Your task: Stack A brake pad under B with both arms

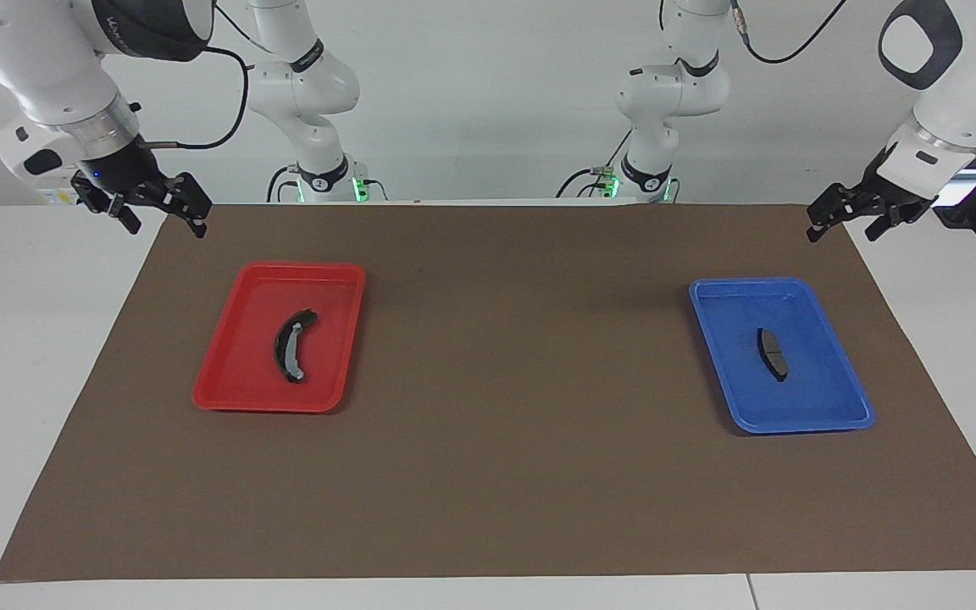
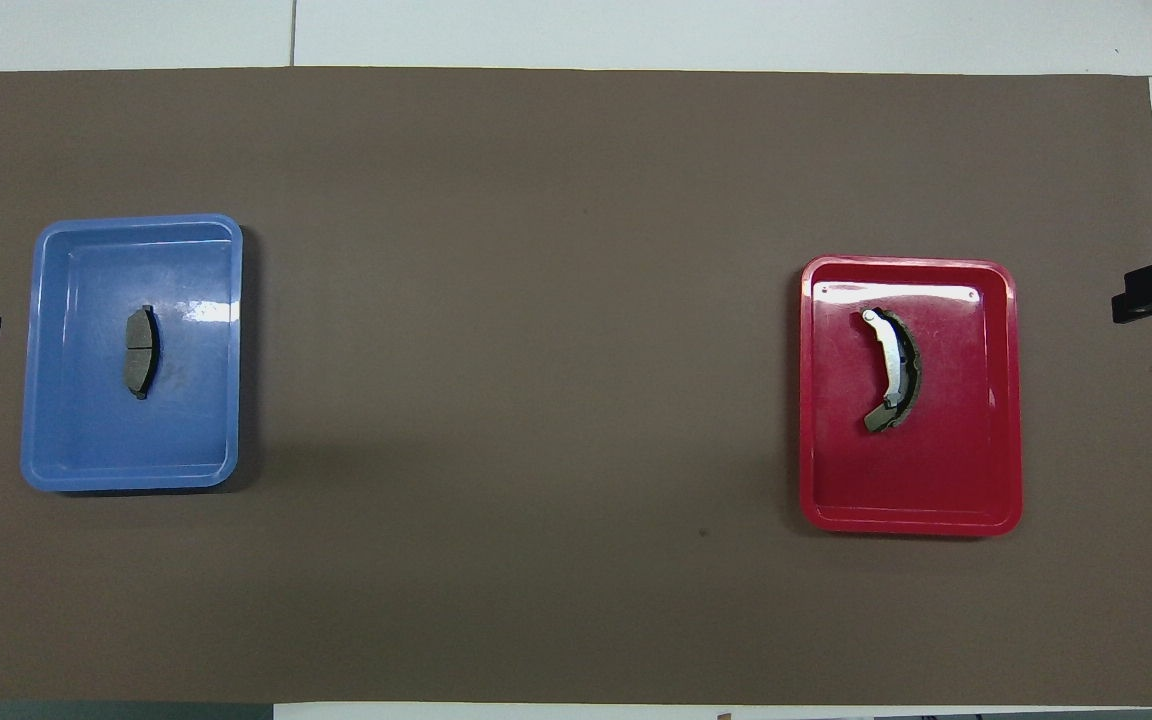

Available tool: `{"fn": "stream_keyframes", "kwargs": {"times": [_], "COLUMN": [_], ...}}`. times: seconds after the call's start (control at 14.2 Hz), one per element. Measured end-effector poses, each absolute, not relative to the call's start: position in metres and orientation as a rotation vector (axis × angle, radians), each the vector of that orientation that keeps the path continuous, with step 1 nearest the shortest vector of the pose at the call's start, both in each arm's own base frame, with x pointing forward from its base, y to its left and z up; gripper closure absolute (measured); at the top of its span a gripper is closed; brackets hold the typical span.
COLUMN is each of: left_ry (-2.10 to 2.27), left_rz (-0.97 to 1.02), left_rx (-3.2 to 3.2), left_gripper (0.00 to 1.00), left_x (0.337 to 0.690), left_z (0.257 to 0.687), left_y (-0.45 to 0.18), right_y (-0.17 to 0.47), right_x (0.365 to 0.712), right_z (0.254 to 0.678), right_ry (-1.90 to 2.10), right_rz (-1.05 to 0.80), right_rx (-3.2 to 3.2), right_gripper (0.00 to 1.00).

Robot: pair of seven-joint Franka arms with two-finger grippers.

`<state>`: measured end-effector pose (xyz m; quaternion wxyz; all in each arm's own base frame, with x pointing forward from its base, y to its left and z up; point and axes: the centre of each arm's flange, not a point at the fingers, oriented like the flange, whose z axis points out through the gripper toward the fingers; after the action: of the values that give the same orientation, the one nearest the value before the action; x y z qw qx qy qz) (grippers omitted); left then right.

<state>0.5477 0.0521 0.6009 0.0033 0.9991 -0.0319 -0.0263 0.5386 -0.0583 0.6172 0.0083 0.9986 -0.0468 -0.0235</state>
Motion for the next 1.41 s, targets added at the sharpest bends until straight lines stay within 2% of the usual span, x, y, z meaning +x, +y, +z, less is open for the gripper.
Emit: {"fn": "stream_keyframes", "kwargs": {"times": [0.56, 0.78, 0.92, 1.2, 1.41], "left_ry": [-0.010, -0.007, -0.007, -0.018, -0.080], "left_rz": [-0.065, -0.065, -0.018, 0.102, 0.141], "left_rx": [3.138, 3.138, 3.141, 3.146, 3.147], "left_gripper": [0.00, 0.00, 0.00, 0.02, 0.02], "left_x": [0.550, 0.550, 0.553, 0.564, 0.570], "left_z": [0.602, 0.602, 0.604, 0.584, 0.544], "left_y": [0.046, 0.046, 0.046, 0.046, 0.045], "right_y": [-0.058, -0.058, -0.058, -0.055, -0.036], "right_x": [0.538, 0.535, 0.534, 0.525, 0.520], "right_z": [0.616, 0.607, 0.597, 0.535, 0.472], "right_ry": [-0.146, -0.145, -0.143, -0.130, -0.073], "right_rz": [-0.077, -0.102, -0.055, 0.031, -0.028], "right_rx": [3.121, 3.122, 3.124, 3.129, 3.133], "right_gripper": [0.00, 0.00, 0.00, 0.00, 0.00]}}
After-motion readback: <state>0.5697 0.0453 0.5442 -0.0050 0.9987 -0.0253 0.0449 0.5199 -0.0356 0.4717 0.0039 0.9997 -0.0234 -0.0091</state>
